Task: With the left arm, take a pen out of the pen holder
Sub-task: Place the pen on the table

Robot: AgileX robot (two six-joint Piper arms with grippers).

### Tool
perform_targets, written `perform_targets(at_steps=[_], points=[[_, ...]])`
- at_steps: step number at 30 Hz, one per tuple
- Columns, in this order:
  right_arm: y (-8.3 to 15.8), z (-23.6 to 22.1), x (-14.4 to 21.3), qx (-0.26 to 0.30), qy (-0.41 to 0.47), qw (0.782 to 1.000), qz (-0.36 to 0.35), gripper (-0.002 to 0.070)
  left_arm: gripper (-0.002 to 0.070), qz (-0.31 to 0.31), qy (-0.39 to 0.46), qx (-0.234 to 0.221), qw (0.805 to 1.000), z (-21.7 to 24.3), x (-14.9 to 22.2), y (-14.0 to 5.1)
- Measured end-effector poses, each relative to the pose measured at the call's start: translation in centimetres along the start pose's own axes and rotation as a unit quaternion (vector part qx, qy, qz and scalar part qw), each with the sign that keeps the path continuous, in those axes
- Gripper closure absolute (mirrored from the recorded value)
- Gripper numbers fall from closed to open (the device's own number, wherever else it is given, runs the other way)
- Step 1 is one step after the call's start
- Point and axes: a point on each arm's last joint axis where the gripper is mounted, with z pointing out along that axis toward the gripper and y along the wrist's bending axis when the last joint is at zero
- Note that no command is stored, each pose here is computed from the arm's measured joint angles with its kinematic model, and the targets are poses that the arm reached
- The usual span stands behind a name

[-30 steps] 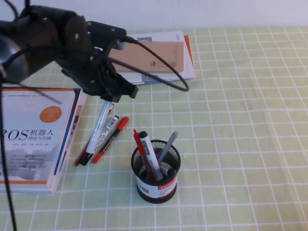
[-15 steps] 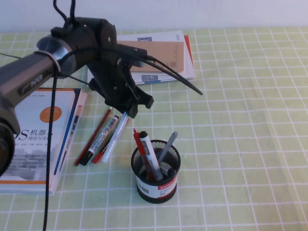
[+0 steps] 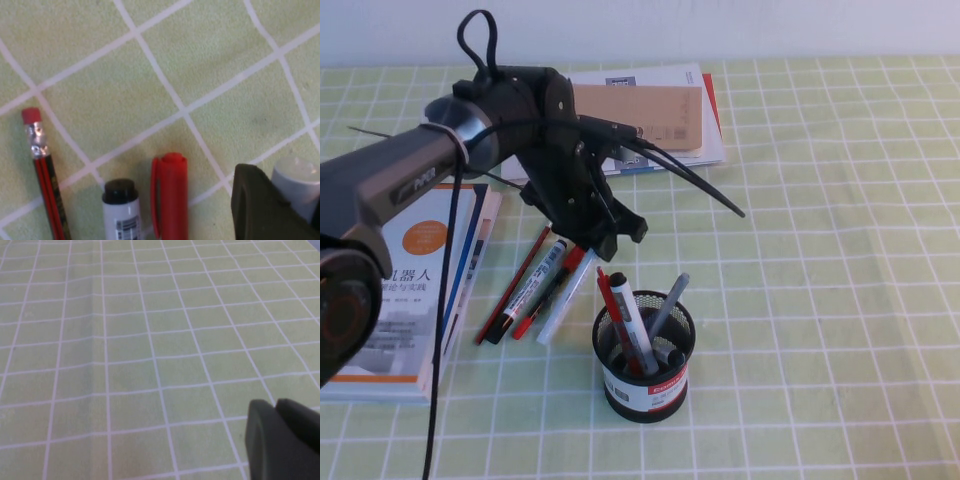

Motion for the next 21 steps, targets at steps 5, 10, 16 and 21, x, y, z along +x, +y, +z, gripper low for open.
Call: perform_targets(at_steps=[5,10,16,21], points=[[0.00,0.00,0.00,0.000,0.000,1.000,0.000,0.0689,0.0580,0.008,-0.001,-0.015,1.000,0.35,-0.05,0.32],[0.00,0.00,0.00,0.000,0.000,1.000,0.000,0.0689,0.0580,0.024,-0.012,-0.025,0.999,0.34,-0.27,0.51],[0.00,0.00,0.00,0.000,0.000,1.000,0.000,0.0689,0.0466,0.033,-0.023,-0.027,0.999,0.42,-0.48,0.54],[0.00,0.00,0.00,0.000,0.000,1.000,0.000,0.0689,0.0397,0.034,-0.032,-0.030,0.998,0.58,-0.66,0.61]])
